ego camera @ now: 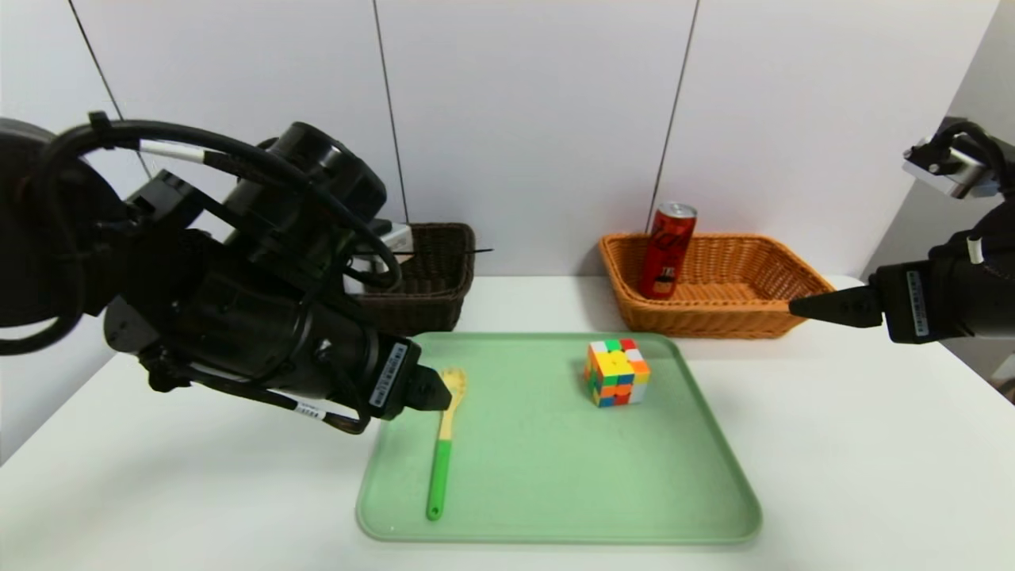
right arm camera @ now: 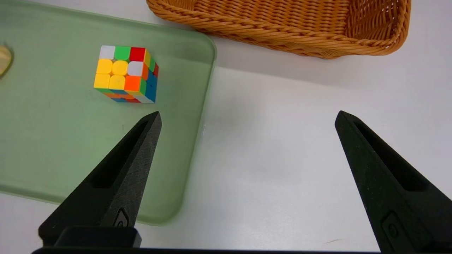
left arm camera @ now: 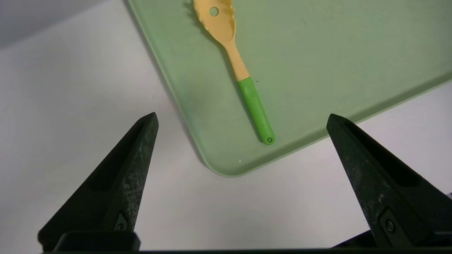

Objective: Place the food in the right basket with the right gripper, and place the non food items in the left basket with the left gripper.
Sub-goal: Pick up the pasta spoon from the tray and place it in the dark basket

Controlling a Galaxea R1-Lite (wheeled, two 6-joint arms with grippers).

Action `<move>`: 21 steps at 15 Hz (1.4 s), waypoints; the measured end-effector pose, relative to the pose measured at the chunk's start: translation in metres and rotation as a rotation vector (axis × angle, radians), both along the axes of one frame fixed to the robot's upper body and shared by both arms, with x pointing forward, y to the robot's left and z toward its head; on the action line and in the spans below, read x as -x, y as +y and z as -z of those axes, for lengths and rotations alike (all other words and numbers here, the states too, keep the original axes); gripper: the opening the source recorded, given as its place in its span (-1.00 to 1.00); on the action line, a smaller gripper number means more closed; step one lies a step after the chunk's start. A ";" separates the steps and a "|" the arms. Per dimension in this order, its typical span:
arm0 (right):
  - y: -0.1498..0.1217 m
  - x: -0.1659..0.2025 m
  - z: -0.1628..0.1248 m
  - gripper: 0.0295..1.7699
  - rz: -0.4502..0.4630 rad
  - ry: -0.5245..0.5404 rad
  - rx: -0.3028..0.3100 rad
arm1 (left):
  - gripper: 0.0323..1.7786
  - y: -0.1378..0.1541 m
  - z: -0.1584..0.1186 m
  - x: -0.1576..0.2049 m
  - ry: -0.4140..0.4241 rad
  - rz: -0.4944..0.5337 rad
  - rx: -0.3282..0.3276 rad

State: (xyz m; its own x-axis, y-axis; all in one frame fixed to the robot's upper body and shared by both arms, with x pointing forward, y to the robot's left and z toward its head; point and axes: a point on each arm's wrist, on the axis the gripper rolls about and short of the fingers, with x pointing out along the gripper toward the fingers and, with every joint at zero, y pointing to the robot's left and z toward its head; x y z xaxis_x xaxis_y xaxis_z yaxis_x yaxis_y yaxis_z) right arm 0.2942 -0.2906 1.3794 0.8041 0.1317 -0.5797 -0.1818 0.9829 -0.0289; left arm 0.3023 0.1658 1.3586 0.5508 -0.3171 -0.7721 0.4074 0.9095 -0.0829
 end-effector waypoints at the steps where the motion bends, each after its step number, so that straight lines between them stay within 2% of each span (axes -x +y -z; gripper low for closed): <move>1: 0.000 0.000 0.000 0.91 0.001 0.000 0.000 | 0.90 -0.004 0.004 -0.001 -0.007 -0.008 -0.004; 8: -0.001 0.002 -0.001 0.91 0.009 -0.004 0.002 | 0.90 -0.029 0.023 -0.002 0.120 -0.091 -0.028; 13: -0.002 0.008 -0.001 0.91 0.017 -0.010 -0.001 | 0.90 -0.049 0.029 -0.013 0.132 -0.081 -0.032; 17: -0.004 0.012 -0.002 0.91 0.018 -0.012 -0.001 | 0.90 -0.060 0.036 -0.023 0.151 -0.112 -0.021; 21: -0.006 0.017 -0.001 0.91 0.025 -0.013 -0.002 | 0.90 -0.063 0.047 -0.026 0.190 -0.118 -0.055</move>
State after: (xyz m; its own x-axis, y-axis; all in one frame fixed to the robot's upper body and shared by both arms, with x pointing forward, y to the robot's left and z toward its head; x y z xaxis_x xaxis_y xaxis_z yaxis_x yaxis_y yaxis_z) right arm 0.2768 -0.2970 1.3807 0.8148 0.1124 -0.5688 -0.1564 0.9873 -0.0290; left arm 0.3286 0.1030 1.3121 0.4246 -0.2139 -0.8797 0.2795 0.9552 -0.0973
